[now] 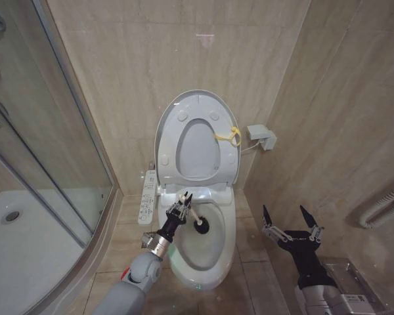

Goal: Open the toilet lid, clean the toilet bowl with a toilet brush, close the toilet lid, and flush.

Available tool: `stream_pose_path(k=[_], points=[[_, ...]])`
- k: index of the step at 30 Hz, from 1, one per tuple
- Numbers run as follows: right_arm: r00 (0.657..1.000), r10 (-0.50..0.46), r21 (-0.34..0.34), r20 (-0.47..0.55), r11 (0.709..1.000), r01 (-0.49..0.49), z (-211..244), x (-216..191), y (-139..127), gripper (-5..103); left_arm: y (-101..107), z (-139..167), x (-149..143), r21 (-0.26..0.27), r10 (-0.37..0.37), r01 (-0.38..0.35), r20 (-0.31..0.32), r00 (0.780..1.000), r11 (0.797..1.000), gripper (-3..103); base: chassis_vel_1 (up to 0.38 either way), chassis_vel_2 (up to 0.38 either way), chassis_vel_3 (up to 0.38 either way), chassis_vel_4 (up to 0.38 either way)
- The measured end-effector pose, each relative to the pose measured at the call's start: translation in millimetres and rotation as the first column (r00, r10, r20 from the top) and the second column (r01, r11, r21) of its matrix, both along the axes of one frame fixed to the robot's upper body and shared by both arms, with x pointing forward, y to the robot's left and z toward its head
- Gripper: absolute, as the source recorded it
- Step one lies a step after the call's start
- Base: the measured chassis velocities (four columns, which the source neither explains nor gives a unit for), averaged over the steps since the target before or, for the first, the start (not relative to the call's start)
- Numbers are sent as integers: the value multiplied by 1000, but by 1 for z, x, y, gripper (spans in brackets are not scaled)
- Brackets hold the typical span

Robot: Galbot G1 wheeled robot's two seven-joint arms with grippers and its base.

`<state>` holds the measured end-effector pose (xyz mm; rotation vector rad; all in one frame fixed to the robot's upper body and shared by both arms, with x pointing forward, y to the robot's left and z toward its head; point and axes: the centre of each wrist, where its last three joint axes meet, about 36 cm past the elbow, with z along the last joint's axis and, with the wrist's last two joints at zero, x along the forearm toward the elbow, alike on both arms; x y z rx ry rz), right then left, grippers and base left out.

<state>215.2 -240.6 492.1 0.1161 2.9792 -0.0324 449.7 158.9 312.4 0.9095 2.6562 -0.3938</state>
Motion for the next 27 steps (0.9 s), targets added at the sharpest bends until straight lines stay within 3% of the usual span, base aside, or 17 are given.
stream_pose_path(k=[12,24,27], points=[[1000,0,0,0,1000,0,0,0,0,100,25,5,-22,49,-45,44,25,999,998,20,0,0,0,0],[1000,0,0,0,1000,0,0,0,0,100,43,-12,-14,132,-27,23,26,999,991,20,0,0,0,0],[1000,0,0,0,1000,0,0,0,0,100,43,-11,-14,132,-29,25,30,999,991,20,0,0,0,0]])
